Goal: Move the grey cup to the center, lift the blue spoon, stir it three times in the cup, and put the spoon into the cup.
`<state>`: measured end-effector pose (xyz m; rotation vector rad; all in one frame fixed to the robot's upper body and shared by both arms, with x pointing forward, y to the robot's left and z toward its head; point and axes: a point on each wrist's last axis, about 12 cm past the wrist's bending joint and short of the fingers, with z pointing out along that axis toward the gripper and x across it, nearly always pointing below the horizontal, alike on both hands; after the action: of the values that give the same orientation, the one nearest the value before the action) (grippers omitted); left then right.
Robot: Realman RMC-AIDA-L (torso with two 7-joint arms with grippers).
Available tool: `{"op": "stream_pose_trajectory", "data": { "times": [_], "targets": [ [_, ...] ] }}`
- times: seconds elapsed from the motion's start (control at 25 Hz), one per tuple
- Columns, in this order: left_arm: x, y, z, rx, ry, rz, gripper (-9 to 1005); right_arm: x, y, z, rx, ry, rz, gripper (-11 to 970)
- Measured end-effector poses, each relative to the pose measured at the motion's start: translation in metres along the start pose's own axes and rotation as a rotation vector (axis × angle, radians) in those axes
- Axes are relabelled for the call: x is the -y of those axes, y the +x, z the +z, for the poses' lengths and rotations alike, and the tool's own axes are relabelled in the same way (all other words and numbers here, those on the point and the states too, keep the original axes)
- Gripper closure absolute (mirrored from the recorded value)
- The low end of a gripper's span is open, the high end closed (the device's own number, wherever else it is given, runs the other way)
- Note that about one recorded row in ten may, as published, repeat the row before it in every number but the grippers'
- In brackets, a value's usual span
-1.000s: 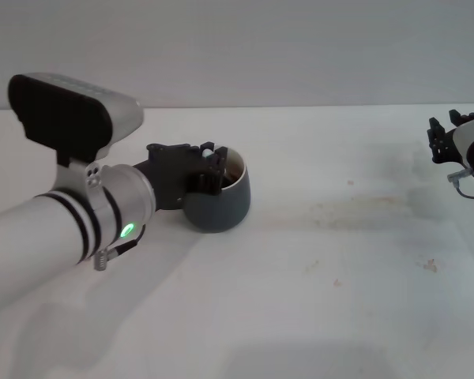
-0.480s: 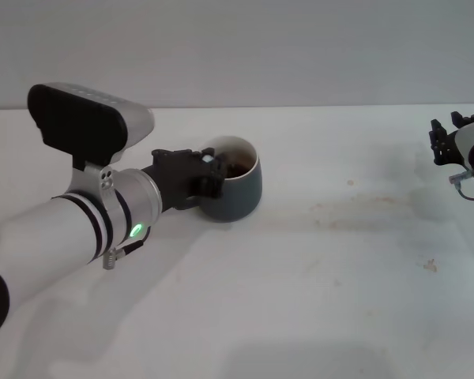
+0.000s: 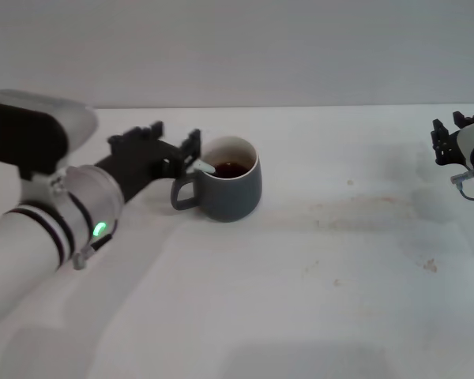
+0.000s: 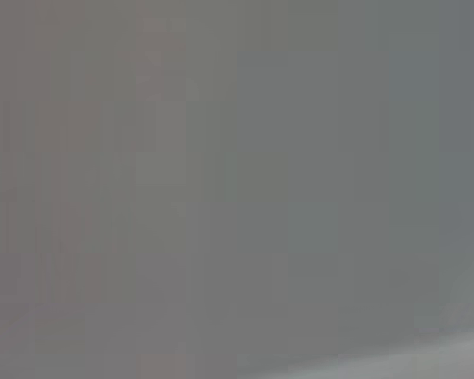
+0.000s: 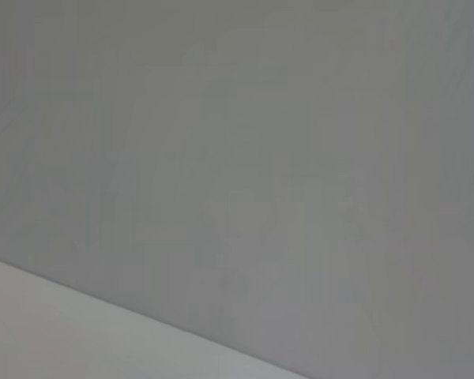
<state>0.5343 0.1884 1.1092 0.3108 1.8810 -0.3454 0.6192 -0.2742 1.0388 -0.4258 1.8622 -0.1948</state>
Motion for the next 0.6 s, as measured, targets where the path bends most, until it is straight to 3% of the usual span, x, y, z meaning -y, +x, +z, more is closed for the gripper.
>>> {"op": "stream_pose_trajectory", "data": {
  "times": [0.16, 0.32, 0.48, 0.6],
  "targets": [
    [-0.022, -0.003, -0.016, 0.132, -0.116, -0.025, 428, 0.012, 0.003, -0.003, 0.006, 0.045, 0.028, 666],
    [-0.054, 0.009, -0.034, 0.293, -0.292, -0.032, 313, 0.041, 0.009, -0.017, 0.052, 0.169, 0.057, 667],
    [-0.083, 0.036, -0.05, 0.456, -0.456, -0.007, 254, 0.074, 0.021, -0.05, 0.156, 0.341, 0.11, 667],
    [-0.099, 0.052, -0.058, 0.529, -0.512, -0.017, 254, 0.092, 0.034, -0.08, 0.252, 0.474, 0.161, 666]
  ]
}}
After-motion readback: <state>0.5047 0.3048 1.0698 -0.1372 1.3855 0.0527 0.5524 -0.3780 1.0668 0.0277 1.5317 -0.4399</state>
